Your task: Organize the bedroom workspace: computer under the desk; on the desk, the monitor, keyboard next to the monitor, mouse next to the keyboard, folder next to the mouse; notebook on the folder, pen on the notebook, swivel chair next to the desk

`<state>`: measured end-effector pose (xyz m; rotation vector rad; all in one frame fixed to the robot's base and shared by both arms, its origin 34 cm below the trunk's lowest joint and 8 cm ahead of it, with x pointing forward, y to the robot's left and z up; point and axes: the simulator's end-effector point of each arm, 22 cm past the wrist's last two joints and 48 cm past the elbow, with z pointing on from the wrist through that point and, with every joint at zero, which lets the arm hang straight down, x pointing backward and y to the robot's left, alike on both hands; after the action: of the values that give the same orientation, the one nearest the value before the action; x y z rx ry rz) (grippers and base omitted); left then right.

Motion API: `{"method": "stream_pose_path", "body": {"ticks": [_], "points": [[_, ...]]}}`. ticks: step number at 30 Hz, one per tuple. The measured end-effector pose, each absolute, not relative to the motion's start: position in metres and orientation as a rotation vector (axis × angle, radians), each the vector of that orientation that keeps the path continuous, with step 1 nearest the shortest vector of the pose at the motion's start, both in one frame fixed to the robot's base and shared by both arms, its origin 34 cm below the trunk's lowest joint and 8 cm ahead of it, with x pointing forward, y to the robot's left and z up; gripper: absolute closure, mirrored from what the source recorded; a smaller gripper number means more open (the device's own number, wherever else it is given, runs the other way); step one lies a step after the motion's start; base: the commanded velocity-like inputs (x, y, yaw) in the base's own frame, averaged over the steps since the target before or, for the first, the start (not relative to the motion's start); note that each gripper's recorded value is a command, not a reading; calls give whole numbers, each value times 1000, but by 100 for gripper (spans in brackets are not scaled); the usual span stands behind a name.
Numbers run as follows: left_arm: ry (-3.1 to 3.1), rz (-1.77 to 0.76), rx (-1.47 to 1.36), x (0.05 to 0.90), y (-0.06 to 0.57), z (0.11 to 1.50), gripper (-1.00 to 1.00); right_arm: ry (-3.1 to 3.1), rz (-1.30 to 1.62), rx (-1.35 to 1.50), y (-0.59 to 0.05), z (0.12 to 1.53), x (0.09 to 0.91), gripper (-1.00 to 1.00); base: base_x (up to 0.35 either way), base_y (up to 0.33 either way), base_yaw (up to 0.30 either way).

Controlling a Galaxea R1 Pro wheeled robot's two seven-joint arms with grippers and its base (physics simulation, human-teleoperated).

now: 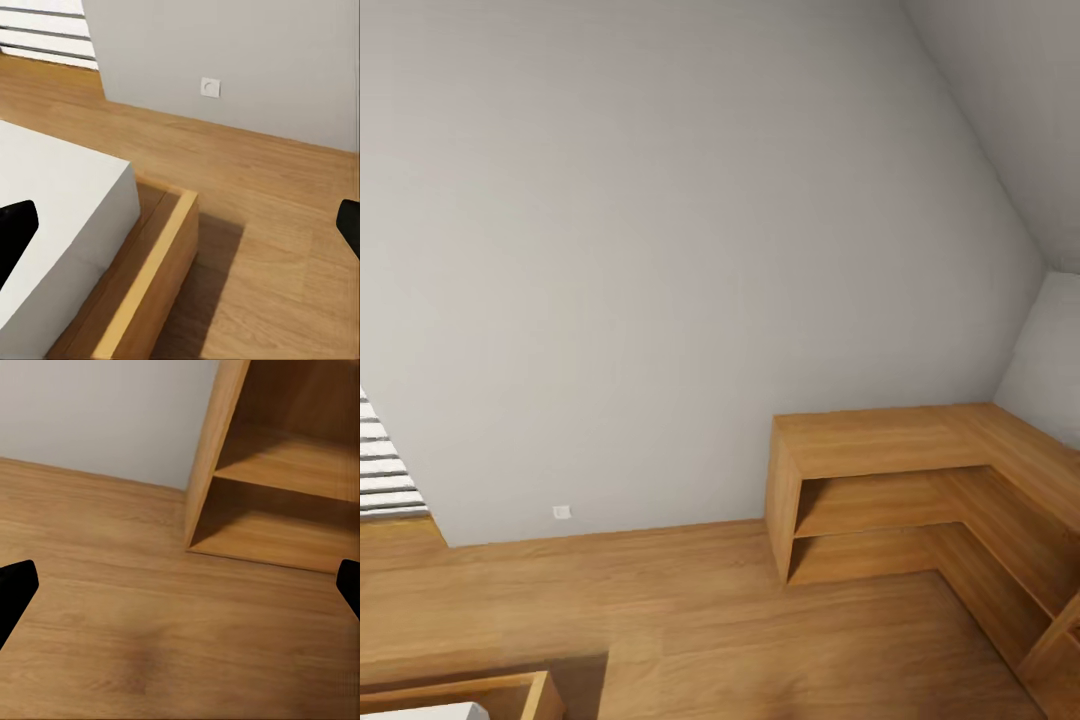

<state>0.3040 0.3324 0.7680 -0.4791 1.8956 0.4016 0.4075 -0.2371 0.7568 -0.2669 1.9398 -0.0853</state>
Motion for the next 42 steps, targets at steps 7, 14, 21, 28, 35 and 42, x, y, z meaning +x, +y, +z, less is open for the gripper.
{"method": "stream_pose_path", "body": {"ticks": [7,14,21,28,35,42], "points": [[1896,404,-481,304,333,768,-100,1940,-85,-267,-237,757,408,-100,177,-19,-253],[1896,406,-484,303,333,768,-100,1941,-85,-267,-237,756,408,-100,23,-2,-259],[1896,405,-484,304,333,768,-100,1942,-84,-268,-237,756,408,-100,2,0,-260],[1896,403,-482,304,332,768,-100,1944,-84,-271,-237,756,408,-100,0,0,-260],[1896,399,-480,305,330,768,-100,1947,-84,-272,-237,755,407,-100,0,0,-260],[1902,395,-458,305,329,767,-100,1949,-88,-272,-238,755,407,-100,0,0,-260]]}}
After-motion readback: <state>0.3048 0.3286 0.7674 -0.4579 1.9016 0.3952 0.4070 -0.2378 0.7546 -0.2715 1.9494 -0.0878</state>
